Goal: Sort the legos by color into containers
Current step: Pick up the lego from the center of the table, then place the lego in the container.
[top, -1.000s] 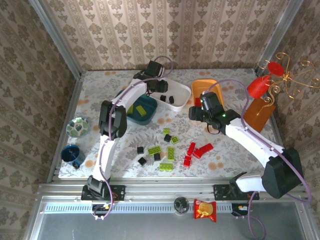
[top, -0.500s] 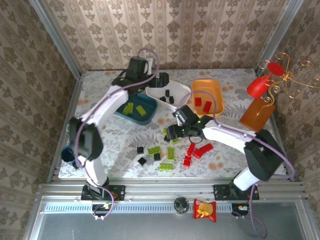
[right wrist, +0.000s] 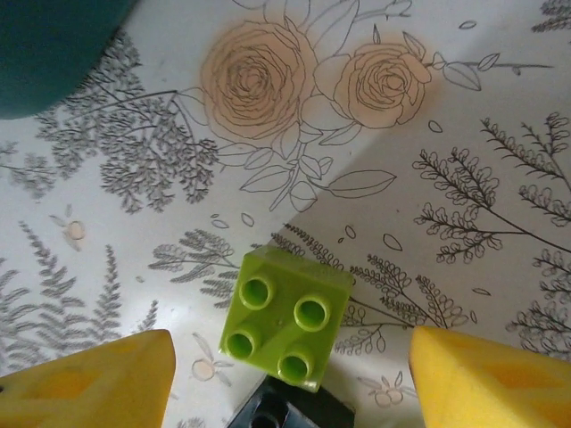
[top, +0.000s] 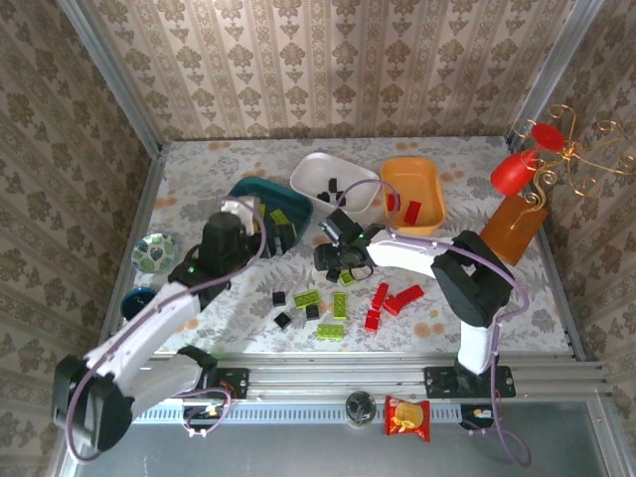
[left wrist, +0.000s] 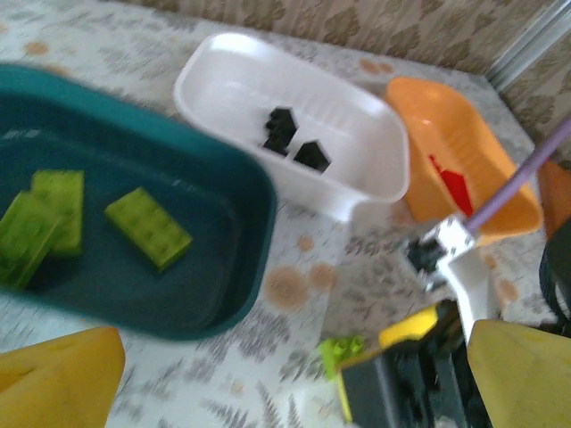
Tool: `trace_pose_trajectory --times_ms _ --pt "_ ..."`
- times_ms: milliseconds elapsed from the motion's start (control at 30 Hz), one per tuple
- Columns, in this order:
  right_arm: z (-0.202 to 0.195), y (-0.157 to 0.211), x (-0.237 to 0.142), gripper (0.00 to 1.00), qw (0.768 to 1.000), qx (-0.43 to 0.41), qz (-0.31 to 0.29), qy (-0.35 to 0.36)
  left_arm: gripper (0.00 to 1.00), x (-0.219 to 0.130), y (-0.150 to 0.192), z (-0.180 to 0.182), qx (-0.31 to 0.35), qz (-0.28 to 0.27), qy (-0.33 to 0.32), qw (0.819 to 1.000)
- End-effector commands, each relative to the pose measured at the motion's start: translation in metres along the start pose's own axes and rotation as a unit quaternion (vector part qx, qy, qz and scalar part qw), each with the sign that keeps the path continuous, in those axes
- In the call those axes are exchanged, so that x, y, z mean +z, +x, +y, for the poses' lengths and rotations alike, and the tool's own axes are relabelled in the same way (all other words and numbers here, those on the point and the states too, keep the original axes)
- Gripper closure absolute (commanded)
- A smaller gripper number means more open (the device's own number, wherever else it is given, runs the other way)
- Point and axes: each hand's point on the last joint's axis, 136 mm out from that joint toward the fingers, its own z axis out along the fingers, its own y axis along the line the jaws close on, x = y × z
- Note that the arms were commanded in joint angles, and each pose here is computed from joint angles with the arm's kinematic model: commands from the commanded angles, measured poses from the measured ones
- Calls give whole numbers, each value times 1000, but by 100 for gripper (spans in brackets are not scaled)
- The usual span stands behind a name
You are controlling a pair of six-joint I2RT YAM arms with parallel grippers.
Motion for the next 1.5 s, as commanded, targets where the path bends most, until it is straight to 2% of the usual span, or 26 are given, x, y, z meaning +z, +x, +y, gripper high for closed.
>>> trace_pose_trajectory --times_ms 0,200,400,500,600,733,900,1167,1233,1267,1333,1367,1467 --pt "-6 0 10 31 999 11 3 32 0 -21 6 18 -17 -34 -30 999" --pt "-2 -1 20 40 999 7 8 34 0 -42 35 40 -26 -29 -63 997" --pt "2 -5 24 60 999 -6 11 29 0 -48 55 51 -32 -5 -81 996" --pt "14 -17 13 68 1000 -25 -4 7 0 -49 57 52 -31 0 -81 996" --pt "35 -42 -13 70 997 -42 -43 -37 0 -52 60 53 -25 5 -86 996" --pt "84 -78 -47 71 986 -74 -79 -130 0 -55 67 58 -31 16 -94 995" --pt "119 -112 -46 70 976 -95 -98 -170 0 -54 75 59 -52 26 -92 994" --pt "143 -151 -11 68 971 -102 -118 -179 0 -52 87 47 -67 56 -58 994" --pt "149 -157 -6 65 968 -105 -128 -190 1 -51 91 47 -72 65 -55 994" --pt "152 -160 -5 60 966 -106 -134 -195 1 -52 92 46 -74 68 -52 994" --pt "157 -166 -7 40 962 -106 -144 -206 2 -52 95 44 -78 75 -48 993" --pt "159 -169 -11 34 960 -105 -149 -211 2 -52 97 43 -79 78 -45 993" --pt "164 -175 -29 27 954 -105 -169 -224 2 -53 99 42 -82 84 -43 992"
